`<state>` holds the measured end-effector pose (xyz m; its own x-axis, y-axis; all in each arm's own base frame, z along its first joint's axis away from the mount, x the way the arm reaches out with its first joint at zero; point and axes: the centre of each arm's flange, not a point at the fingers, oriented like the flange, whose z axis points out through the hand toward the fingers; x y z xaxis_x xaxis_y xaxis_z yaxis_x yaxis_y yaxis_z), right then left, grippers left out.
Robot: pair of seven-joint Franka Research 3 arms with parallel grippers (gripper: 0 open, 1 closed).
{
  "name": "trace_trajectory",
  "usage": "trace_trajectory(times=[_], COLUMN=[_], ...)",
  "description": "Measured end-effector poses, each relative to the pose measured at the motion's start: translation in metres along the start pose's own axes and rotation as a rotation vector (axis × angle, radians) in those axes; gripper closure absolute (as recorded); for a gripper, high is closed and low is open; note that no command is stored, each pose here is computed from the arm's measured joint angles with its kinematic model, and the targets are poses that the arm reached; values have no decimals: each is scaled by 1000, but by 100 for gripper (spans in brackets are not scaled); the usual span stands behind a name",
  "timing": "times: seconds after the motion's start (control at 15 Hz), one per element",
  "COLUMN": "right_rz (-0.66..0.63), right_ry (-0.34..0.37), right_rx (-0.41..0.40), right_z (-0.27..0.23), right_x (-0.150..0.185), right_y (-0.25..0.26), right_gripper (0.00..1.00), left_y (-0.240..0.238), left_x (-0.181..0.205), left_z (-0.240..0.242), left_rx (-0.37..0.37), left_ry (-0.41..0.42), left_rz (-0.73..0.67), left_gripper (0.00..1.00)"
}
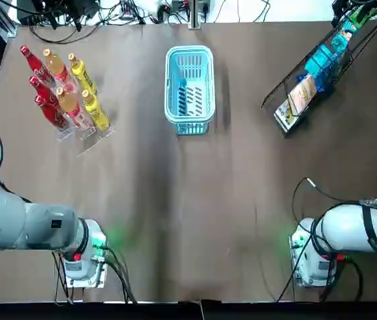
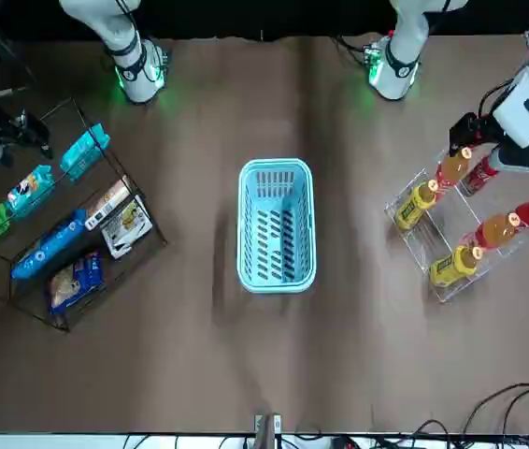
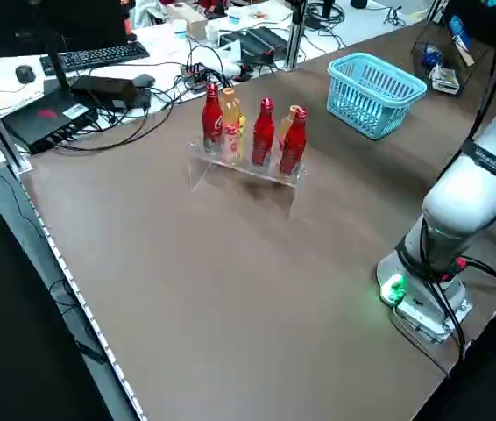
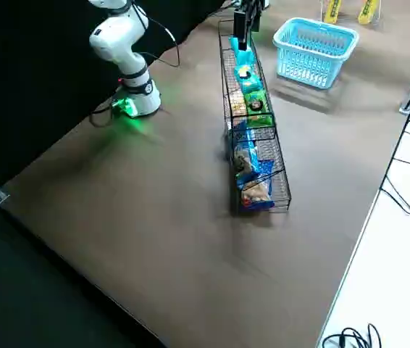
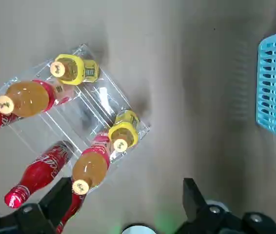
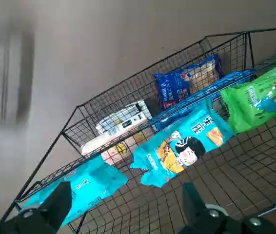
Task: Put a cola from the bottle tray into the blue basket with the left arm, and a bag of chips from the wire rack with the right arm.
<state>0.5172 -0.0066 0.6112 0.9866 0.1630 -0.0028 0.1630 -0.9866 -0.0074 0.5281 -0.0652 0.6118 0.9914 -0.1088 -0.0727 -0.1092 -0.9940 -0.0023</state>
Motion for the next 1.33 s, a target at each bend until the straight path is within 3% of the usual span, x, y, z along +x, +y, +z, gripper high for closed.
trace_trajectory(times=[0.47, 0.73, 1.0, 1.33], right_rz=[-4, -61, -162, -244], right_ry=[-1, -18, -56, -117], right_rx=[0, -1, -67, -125], right_z=[0, 7, 17, 51], right_x=[0, 2, 5, 23], right_y=[0, -2, 6, 14], right_gripper=[0, 0, 0, 0], left_y=[-9, -19, -63, -119], left_x=[0, 3, 11, -4], left_z=[-2, 13, 62, 88], left_rx=[0, 11, 1, -9], left_ry=[4, -36, -77, -53], left_rz=[-19, -26, -81, -26], left_gripper=[0, 0, 0, 0])
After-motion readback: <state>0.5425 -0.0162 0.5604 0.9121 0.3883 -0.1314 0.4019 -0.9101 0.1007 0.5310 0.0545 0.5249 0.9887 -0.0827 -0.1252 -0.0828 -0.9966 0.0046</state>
